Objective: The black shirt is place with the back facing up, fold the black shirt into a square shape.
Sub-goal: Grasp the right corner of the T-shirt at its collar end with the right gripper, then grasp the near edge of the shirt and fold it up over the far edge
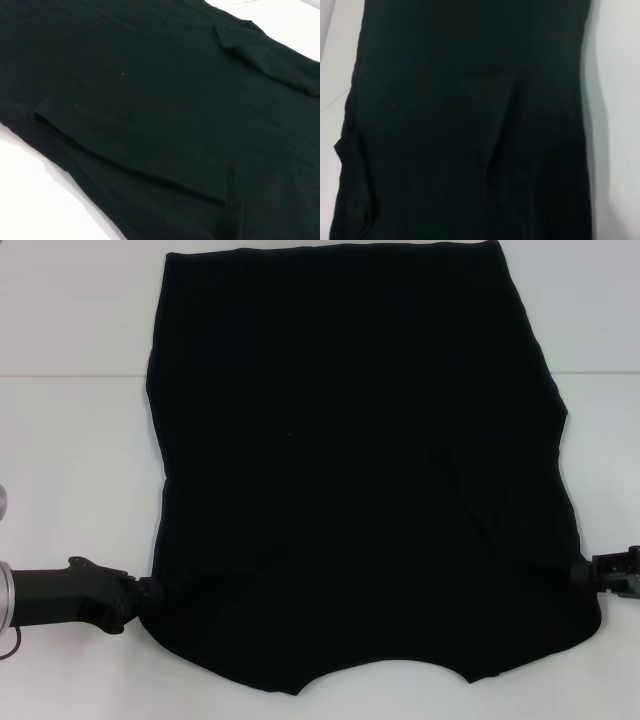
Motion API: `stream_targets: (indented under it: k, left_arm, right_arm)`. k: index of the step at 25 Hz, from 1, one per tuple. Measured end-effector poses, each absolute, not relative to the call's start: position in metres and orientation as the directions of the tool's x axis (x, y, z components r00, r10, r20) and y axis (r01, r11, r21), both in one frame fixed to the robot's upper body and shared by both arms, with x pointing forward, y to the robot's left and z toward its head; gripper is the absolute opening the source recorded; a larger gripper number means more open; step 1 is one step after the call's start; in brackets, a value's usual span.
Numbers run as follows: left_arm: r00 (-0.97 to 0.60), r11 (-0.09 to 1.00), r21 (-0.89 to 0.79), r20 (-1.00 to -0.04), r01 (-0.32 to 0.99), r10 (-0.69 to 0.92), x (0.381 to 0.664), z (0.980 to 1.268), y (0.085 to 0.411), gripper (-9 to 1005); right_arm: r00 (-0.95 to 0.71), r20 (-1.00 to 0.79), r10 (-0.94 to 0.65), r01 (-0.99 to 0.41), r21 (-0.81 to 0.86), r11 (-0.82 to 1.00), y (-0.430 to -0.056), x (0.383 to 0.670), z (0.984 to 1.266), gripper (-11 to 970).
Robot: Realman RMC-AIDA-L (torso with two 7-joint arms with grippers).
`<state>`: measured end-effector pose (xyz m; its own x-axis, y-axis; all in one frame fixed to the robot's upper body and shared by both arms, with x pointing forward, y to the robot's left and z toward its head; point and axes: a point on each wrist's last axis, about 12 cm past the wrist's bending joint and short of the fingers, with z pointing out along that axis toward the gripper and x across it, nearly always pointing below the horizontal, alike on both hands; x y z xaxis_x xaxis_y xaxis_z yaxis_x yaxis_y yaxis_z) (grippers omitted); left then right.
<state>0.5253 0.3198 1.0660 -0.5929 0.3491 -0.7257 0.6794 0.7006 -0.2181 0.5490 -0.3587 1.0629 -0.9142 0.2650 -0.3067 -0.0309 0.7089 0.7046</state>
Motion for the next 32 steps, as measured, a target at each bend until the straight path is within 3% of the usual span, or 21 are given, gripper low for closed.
stream_targets:
  k: [10,12,19,32]
  left_arm:
    - [-0.6,0.712,-0.218,-0.724,0.667,0.34,0.526,1.066,0.321,32]
    - [-0.608,0.717,-0.227,-0.722,0.659,0.331,0.526,1.066,0.321,32]
    - [-0.648,0.739,-0.296,-0.722,0.605,0.241,0.519,1.068,0.33,32]
    - [-0.697,0.694,-0.429,-0.702,0.578,0.146,0.471,1.073,0.355,31]
  right_arm:
    - [-0.918,-0.3,0.258,-0.03,0.703,0.711,-0.363,0.538,1.057,221]
    - [-0.919,-0.306,0.249,-0.042,0.705,0.708,-0.365,0.533,1.054,39]
    - [-0.911,-0.335,0.242,-0.09,0.733,0.674,-0.375,0.51,1.051,41]
    - [-0.915,-0.351,0.201,-0.167,0.78,0.603,-0.393,0.455,1.047,45]
